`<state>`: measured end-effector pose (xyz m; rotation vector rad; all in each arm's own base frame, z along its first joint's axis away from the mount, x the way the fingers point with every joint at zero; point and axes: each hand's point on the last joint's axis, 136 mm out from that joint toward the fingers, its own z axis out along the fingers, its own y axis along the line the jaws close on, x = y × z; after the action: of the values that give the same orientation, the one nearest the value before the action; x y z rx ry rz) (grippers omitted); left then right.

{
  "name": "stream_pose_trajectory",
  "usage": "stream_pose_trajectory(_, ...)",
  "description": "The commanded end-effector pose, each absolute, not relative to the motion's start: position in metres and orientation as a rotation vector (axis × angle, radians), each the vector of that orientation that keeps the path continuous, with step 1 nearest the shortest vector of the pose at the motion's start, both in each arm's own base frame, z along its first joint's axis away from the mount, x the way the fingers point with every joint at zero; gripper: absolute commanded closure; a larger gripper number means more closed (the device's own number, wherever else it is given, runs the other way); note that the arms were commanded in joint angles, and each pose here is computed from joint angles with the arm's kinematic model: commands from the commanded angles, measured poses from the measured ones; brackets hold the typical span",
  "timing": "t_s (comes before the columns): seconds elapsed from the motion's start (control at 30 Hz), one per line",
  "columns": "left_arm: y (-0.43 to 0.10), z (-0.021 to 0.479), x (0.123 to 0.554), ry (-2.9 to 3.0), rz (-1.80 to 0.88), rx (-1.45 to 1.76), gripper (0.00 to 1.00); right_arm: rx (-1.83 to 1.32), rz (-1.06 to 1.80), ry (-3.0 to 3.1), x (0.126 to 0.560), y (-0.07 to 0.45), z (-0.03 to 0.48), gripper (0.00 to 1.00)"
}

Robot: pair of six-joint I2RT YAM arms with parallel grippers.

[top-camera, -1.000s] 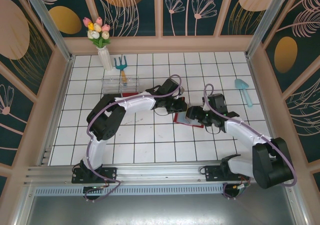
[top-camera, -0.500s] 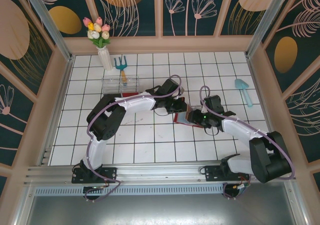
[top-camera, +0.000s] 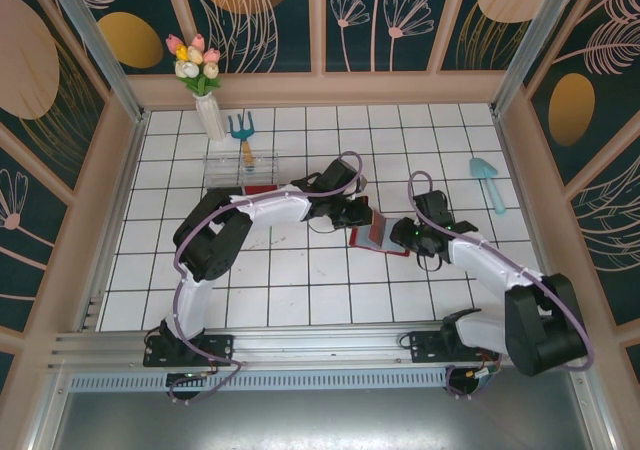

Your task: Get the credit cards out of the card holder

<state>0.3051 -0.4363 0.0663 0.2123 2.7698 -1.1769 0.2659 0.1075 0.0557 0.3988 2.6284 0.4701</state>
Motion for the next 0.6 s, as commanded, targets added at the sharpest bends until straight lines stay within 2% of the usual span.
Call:
stream_pose_trajectory(0.0,-0.425,0.054,0.302,2.797,-1.096,0.233,1.0,0.399,0.519,2.529,0.279,0.109,0.087,0.61)
stream_pose_trajectory(0.13,-0.419,0.045,0.303,2.817,-1.06,0.225,0.97,0.339,0.689,2.455,0.284,0.129,0.11,0.65)
stream_pose_trajectory(0.23,-0.413,0.041,0.305,2.823,-1.04,0.217,0.91,0.298,0.827,2.463,0.283,0.148,0.111,0.65)
stream_pose_trajectory(0.33,-0.411,0.039,0.306,2.816,-1.064,0.216,0.89,0.302,0.92,2.51,0.282,0.159,0.096,0.78)
stream_pose_trajectory(0.43,-0.412,0.034,0.305,2.822,-1.08,0.208,0.89,0.325,0.989,2.527,0.284,0.164,0.083,0.8)
stream_pose_trajectory(0.5,-0.408,0.029,0.306,2.836,-1.046,0.196,0.81,0.364,1.0,2.548,0.285,0.161,0.074,0.8)
stream_pose_trajectory(0.57,-0.401,0.026,0.308,2.843,-0.99,0.193,0.69,0.379,1.008,2.564,0.286,0.159,0.067,0.8)
